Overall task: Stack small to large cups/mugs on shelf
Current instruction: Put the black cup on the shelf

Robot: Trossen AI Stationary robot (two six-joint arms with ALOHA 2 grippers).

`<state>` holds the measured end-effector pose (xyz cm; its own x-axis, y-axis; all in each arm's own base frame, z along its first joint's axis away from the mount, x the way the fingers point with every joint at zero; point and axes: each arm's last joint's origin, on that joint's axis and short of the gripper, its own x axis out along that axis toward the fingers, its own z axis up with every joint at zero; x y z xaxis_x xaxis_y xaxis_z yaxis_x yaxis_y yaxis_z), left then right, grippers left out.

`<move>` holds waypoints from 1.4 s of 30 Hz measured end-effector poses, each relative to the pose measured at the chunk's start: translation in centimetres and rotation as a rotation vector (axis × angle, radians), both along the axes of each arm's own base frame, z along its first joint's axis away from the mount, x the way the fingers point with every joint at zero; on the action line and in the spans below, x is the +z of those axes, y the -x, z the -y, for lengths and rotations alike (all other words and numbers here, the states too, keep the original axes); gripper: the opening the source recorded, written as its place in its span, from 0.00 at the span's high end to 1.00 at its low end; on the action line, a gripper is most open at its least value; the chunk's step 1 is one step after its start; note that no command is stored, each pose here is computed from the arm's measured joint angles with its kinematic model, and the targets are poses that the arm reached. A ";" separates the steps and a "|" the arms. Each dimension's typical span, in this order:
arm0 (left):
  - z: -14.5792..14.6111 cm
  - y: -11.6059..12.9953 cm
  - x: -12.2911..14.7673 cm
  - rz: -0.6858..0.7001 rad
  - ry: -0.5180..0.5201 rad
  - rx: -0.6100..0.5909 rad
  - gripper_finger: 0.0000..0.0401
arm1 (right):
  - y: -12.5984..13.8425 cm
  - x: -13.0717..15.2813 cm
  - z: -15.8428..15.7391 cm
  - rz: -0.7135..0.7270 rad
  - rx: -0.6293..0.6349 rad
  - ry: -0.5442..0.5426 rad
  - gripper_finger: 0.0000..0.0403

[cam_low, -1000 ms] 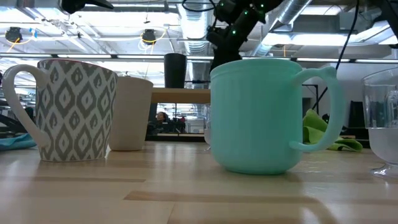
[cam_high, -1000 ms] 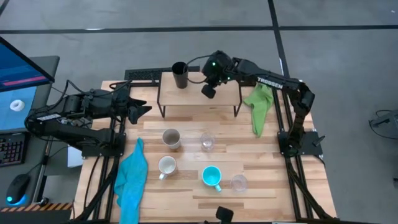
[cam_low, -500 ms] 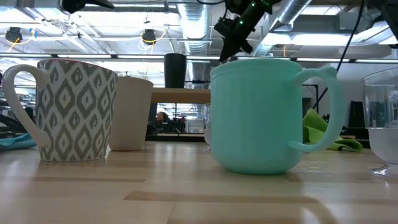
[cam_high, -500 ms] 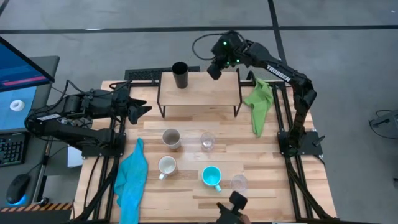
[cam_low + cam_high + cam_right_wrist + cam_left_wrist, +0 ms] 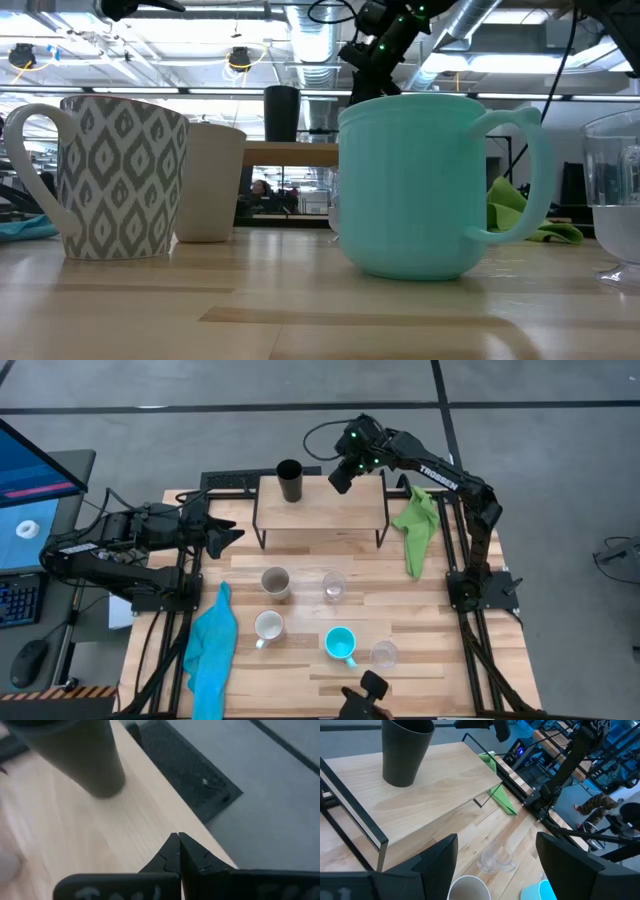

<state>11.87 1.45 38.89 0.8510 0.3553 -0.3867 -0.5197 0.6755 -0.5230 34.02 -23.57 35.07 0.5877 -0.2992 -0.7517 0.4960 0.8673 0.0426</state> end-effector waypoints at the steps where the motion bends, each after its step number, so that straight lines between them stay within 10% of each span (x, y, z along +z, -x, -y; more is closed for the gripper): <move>1: 0.0 0.0 0.0 -0.001 0.000 0.000 0.35 | 0.0 -0.2 0.1 0.007 0.009 -0.028 0.97; 27: -0.1 0.0 0.0 0.005 0.005 0.035 0.35 | 0.5 2.3 -0.7 0.140 0.148 0.013 0.97; 42: -0.2 0.1 0.0 0.005 -0.010 0.067 0.35 | 6.1 6.0 -3.1 0.174 0.234 0.110 0.98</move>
